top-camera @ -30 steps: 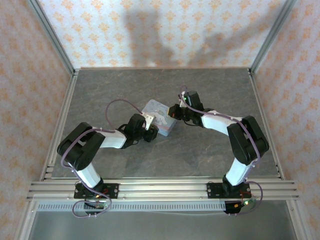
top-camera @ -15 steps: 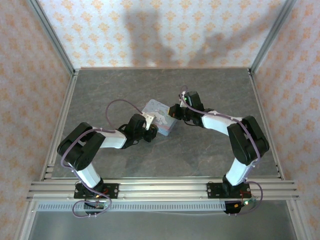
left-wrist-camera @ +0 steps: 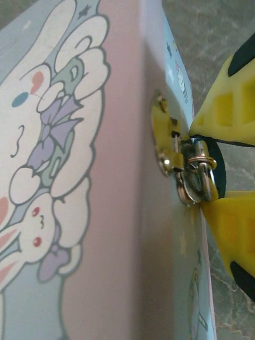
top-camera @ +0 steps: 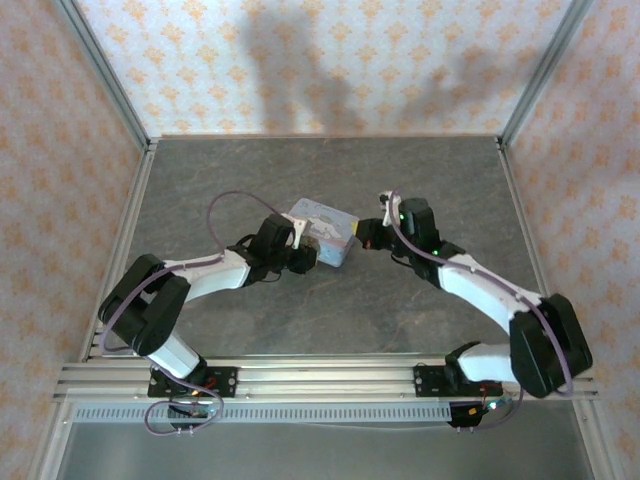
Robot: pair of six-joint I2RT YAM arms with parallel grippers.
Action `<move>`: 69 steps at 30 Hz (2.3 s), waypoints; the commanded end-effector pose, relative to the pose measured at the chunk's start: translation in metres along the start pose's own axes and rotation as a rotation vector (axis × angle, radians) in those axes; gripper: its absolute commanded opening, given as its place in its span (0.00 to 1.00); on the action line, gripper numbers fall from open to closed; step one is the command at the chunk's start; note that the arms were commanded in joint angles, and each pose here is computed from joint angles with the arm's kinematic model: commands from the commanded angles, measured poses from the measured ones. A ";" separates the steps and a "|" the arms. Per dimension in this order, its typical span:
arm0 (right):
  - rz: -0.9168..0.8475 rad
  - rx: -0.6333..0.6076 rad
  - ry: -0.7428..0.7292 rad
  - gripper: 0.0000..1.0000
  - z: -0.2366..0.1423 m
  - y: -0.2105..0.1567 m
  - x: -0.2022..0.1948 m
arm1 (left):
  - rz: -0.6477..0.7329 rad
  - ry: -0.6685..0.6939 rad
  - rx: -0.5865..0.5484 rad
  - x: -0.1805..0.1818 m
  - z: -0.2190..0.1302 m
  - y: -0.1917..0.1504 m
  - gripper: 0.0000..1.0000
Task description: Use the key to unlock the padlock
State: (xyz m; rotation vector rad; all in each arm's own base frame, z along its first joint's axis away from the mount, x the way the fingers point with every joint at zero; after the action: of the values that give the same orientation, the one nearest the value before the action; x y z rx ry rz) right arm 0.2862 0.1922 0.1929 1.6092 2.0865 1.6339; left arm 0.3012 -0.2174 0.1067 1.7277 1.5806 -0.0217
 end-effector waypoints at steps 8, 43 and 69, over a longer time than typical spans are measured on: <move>-0.092 -0.038 0.061 0.00 0.001 -0.048 0.019 | -0.227 -0.055 0.051 -0.037 -0.024 0.029 0.11; 0.001 -0.067 0.110 0.00 0.038 -0.061 0.014 | -0.381 -0.027 -0.011 -0.036 -0.014 0.047 0.00; 0.141 -0.052 0.115 0.00 0.035 -0.038 0.002 | -0.389 0.049 -0.021 -0.003 -0.013 0.025 0.00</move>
State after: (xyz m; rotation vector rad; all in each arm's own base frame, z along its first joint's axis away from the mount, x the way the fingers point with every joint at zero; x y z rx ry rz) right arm 0.2734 0.2181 0.1312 1.7935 1.9892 1.8118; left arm 0.3170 -0.2230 0.1243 1.3585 1.9569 -0.2530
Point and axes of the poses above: each hand's point on the last joint's axis, 136 mm out from that joint toward the fingers, its own z axis out along the fingers, its own x axis along the line the jaws close on, y = z × x, the point moved 5 cm from there along -z, back along the fingers, and after that the axes turned 8 degrees about -z, right-handed, at the moved point
